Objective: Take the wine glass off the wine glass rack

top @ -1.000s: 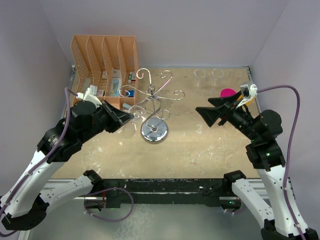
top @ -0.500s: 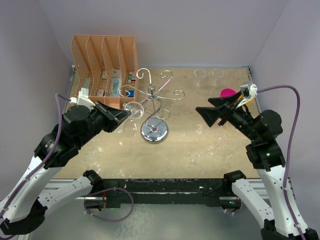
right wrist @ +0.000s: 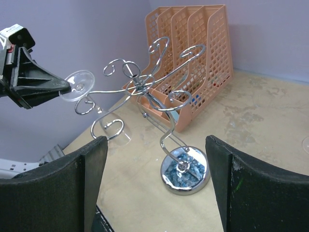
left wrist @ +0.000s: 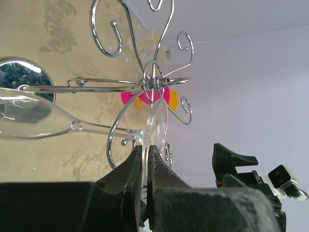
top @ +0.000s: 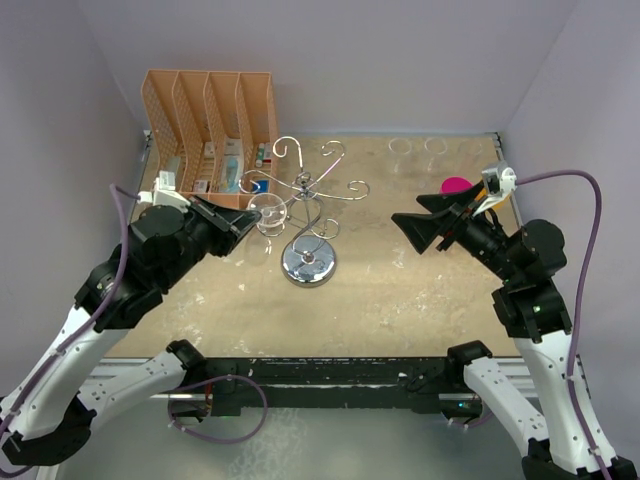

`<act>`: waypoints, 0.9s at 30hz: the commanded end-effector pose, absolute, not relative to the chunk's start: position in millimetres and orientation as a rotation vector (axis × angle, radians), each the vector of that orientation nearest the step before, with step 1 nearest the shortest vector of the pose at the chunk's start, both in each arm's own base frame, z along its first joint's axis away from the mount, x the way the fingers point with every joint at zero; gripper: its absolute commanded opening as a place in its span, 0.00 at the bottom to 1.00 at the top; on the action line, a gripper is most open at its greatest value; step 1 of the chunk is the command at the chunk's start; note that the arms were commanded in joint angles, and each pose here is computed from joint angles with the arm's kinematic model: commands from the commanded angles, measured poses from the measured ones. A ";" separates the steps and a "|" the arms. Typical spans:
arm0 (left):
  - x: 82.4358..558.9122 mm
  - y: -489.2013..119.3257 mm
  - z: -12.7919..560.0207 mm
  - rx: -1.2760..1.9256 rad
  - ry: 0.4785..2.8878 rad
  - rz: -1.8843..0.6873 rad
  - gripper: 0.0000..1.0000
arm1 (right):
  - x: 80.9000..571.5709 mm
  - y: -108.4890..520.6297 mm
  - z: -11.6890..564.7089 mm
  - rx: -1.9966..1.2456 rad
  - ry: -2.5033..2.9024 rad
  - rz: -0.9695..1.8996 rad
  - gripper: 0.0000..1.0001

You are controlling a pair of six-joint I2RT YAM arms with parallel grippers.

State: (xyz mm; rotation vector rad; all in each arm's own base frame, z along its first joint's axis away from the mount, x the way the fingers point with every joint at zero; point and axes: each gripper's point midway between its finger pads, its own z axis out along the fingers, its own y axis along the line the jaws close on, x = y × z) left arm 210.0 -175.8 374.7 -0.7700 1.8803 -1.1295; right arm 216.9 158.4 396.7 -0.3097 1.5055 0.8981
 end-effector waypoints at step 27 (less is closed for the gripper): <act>179.2 -217.5 415.7 -0.434 1.962 -1.356 0.00 | 205.7 160.2 446.8 -0.385 1.353 0.891 1.00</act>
